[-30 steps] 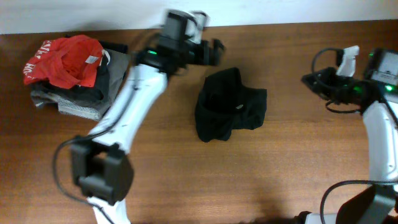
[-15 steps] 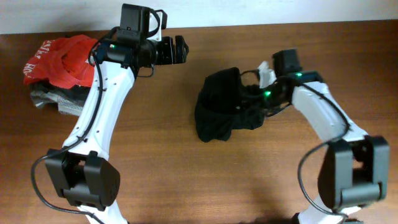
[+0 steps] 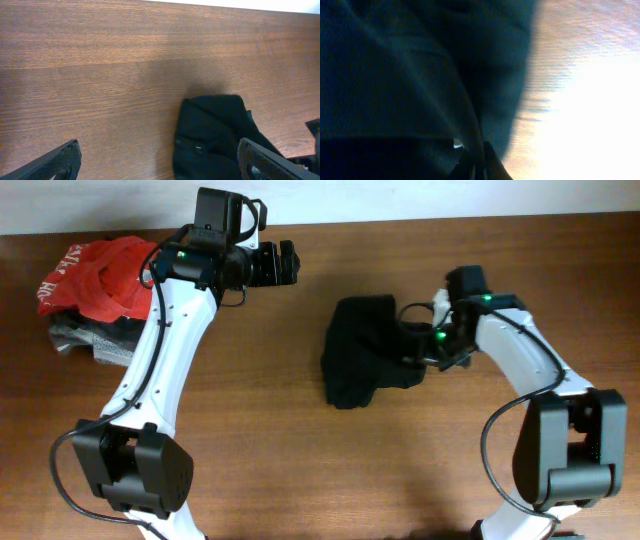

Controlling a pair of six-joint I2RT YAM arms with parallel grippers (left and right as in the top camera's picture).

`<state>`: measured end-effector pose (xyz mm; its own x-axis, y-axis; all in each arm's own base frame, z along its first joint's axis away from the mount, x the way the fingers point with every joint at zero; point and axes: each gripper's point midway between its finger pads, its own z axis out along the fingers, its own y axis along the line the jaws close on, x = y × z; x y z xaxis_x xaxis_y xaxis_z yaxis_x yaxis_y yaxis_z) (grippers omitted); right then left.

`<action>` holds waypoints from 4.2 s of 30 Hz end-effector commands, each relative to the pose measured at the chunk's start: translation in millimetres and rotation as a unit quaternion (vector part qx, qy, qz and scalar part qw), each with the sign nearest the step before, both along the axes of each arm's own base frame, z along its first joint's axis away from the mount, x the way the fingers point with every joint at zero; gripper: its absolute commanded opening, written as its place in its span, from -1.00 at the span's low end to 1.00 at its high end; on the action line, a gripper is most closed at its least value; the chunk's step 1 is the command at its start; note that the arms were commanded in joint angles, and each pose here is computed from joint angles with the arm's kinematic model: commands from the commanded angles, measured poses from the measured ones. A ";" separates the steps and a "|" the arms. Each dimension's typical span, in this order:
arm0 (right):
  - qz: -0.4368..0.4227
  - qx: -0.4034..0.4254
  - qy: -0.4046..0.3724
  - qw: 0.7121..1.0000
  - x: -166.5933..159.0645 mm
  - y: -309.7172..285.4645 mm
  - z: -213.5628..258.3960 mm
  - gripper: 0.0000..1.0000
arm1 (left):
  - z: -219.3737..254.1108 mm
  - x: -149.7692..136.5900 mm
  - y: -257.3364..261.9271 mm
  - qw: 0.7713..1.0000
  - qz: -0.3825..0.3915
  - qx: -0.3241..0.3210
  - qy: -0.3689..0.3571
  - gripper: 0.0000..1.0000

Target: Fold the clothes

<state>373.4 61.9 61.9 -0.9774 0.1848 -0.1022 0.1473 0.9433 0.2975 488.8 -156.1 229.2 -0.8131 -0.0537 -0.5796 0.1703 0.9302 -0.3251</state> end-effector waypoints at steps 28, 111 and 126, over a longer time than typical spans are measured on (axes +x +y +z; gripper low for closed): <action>-0.010 -0.013 -0.082 0.997 44.2 -26.9 58.0 0.12 | 0.5 2.4 11.7 0.999 0.015 0.031 -0.008 0.99; -0.139 0.024 0.002 0.990 42.8 -57.8 12.1 -0.10 | -4.4 -13.1 -22.3 0.982 -0.122 0.132 -0.051 0.99; -0.227 0.006 -0.158 0.961 45.1 -164.0 165.1 0.40 | 2.1 -68.0 -150.2 0.905 -0.351 0.187 -0.152 0.98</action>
<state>426.9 -80.5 229.5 -0.7246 0.5720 -0.3843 0.4207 0.8089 0.4107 444.1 -260.6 227.1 -0.5379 0.5412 -0.6464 0.6675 0.7417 0.0655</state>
